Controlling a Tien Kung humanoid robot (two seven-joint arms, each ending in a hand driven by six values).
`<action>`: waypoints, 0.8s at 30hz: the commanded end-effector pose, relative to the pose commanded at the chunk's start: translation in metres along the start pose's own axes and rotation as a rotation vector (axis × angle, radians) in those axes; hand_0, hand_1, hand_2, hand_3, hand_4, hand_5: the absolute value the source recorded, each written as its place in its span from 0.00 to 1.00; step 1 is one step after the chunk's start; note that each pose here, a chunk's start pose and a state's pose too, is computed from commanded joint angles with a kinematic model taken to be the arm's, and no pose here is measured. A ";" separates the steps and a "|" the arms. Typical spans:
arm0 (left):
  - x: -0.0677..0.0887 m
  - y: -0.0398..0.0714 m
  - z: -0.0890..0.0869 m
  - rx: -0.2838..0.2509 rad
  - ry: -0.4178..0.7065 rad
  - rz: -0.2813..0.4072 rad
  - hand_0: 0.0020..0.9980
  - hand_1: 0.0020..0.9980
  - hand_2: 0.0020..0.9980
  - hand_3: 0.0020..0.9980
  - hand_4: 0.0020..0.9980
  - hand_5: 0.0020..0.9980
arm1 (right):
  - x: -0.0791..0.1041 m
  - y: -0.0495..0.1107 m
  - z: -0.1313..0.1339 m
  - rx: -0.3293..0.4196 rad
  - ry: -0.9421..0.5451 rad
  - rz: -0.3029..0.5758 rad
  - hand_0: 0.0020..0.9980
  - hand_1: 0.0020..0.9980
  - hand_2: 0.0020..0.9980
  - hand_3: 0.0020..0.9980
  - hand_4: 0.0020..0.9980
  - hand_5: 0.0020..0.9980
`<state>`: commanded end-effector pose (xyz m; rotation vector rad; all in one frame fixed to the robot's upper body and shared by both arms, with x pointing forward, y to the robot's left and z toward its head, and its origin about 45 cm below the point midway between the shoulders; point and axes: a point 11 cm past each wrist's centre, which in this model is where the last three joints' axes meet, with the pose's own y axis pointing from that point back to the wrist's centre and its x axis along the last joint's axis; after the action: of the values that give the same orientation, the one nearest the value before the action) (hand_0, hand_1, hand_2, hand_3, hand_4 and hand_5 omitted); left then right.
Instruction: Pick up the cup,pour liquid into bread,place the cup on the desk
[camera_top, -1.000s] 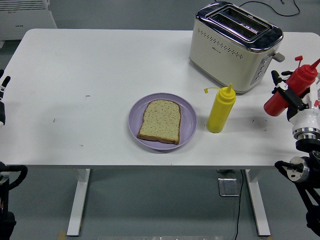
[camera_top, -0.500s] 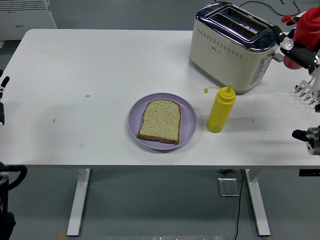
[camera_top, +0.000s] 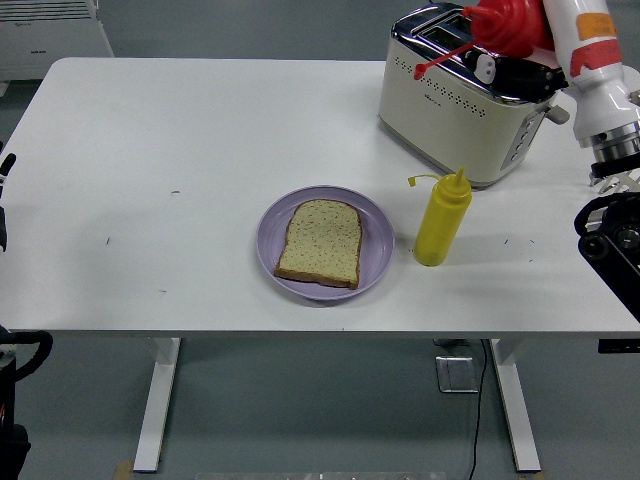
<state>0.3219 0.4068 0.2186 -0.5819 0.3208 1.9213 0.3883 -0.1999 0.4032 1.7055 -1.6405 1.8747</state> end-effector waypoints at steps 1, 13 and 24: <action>0.000 0.000 0.000 0.000 0.000 0.000 0.72 0.75 0.78 0.69 0.66 1.00 | -0.003 -0.005 -0.007 0.037 0.039 -0.025 0.00 0.01 0.18 0.36 0.86 0.19; 0.001 0.000 0.001 -0.003 0.005 0.004 0.71 0.75 0.78 0.69 0.66 1.00 | -0.036 -0.035 -0.042 0.240 0.351 -0.221 0.00 0.01 0.18 0.36 0.86 0.20; 0.003 0.000 0.002 -0.007 0.007 0.011 0.71 0.75 0.78 0.69 0.66 1.00 | -0.047 -0.039 -0.012 0.134 0.425 -0.270 0.00 0.01 0.18 0.36 0.85 0.20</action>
<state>0.3206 0.4100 0.2188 -0.5923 0.3222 1.9325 0.4248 -0.1503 0.3932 1.3596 -1.0928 2.0626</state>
